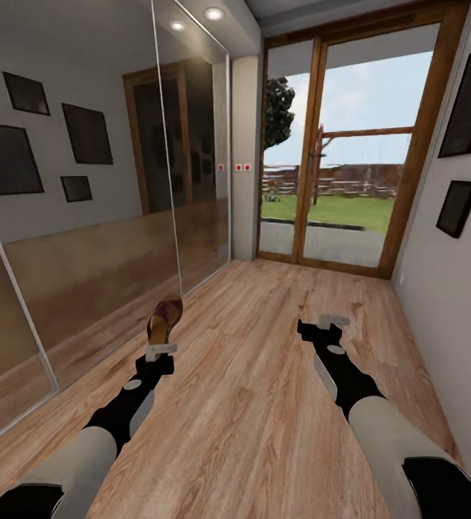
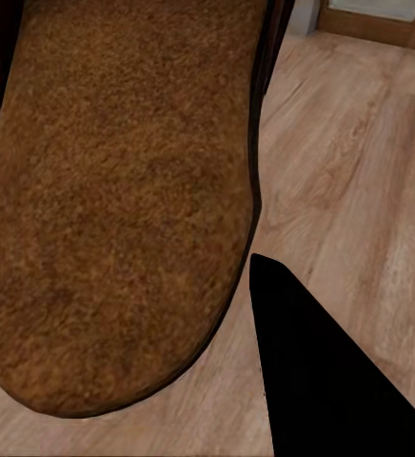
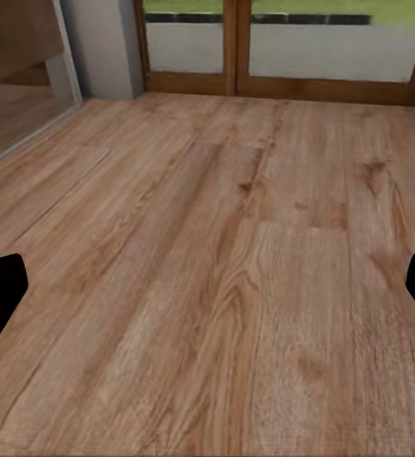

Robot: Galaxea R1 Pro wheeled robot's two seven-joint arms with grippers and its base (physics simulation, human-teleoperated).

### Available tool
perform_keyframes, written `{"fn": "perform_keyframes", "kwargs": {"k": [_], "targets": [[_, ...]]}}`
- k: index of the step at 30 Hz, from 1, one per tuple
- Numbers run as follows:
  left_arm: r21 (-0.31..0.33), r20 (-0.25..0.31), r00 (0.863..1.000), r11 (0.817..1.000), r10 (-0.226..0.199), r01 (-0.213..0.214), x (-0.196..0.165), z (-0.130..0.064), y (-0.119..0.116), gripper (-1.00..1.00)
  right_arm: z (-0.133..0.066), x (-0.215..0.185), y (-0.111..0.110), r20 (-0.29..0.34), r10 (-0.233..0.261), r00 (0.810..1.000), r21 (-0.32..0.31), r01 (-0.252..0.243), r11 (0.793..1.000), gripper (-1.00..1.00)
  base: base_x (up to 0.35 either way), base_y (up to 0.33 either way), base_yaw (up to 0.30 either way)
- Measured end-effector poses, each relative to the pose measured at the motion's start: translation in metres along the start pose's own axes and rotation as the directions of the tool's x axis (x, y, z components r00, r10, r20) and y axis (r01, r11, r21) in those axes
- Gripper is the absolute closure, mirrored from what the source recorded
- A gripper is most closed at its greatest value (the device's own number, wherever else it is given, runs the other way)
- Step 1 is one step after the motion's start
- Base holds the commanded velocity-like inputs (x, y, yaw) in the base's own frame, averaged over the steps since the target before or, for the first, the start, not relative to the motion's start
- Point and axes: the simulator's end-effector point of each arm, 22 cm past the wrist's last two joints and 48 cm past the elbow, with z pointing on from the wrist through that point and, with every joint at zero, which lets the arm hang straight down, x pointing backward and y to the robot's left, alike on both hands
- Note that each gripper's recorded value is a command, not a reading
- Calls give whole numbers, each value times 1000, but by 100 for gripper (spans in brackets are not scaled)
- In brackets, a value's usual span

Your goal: Pick up the two gym shoes and the two sandals from the corridor floor and place them onto the hallstand (shoe rack) in the corridor, making sure they are on the rack and not on the floor. Arrange them so the two gym shoes are next to each other and the two sandals are next to each other.

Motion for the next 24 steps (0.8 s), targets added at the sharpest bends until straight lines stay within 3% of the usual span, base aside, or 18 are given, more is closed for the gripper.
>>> {"fn": "perform_keyframes", "kwargs": {"k": [17,24], "targets": [[0,0,1000,1000,0,0,0,0,0,100,0,-1,0,3,1,1000,2,-1,1000,-100,348,-135,2],[0,-1,1000,1000,0,0,0,0,0,100,0,-1,0,3,1,1000,3,-1,1000,-100,343,-154,195]]}}
